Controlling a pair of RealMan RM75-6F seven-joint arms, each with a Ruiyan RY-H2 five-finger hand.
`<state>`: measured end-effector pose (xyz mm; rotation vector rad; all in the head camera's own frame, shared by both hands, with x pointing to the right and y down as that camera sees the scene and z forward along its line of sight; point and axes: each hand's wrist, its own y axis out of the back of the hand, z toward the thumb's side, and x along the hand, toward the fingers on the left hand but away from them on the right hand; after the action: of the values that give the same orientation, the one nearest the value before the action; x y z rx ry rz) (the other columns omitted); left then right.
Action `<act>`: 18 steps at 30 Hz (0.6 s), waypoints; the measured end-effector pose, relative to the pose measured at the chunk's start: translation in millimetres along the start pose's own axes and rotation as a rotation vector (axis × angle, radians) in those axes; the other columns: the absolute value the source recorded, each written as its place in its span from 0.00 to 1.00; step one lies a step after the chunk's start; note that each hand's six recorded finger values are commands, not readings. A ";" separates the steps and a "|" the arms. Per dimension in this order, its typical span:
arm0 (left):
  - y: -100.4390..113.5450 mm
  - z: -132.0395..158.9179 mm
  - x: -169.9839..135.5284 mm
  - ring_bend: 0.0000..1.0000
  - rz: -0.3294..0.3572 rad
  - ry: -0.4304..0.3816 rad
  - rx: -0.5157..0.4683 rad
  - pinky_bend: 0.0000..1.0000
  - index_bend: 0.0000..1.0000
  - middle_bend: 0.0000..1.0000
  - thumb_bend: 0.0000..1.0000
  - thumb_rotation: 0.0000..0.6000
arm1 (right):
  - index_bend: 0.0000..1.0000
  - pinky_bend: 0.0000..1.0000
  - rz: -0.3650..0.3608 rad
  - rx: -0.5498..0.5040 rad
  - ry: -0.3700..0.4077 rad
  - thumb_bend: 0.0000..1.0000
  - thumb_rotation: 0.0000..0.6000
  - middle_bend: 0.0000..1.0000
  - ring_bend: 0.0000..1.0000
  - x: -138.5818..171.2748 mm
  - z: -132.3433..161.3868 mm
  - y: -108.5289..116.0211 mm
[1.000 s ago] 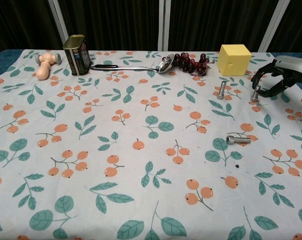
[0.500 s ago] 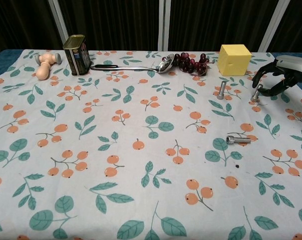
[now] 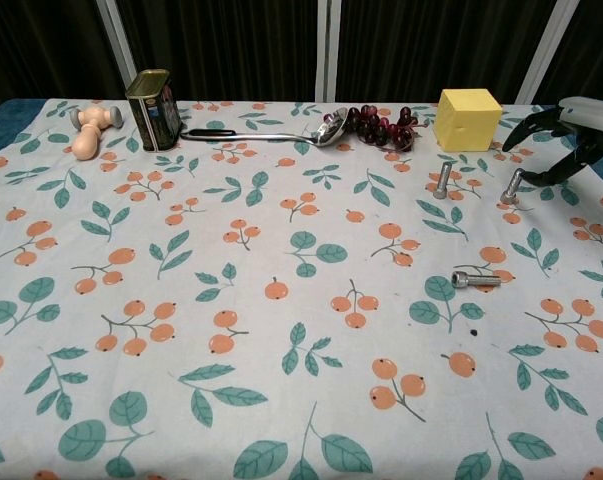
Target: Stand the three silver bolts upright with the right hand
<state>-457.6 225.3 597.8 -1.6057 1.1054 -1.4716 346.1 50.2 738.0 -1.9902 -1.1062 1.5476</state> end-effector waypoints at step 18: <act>3.7 3.6 -3.4 0.01 0.013 -0.012 -0.004 0.00 0.17 0.11 0.00 1.00 | 0.43 0.00 -0.009 0.350 0.355 0.22 1.00 0.28 0.00 113.6 71.9 -4.5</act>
<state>-454.5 226.7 592.6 -1.6054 1.1101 -1.4502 286.6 129.1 646.9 -1.9119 -0.6527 1.2182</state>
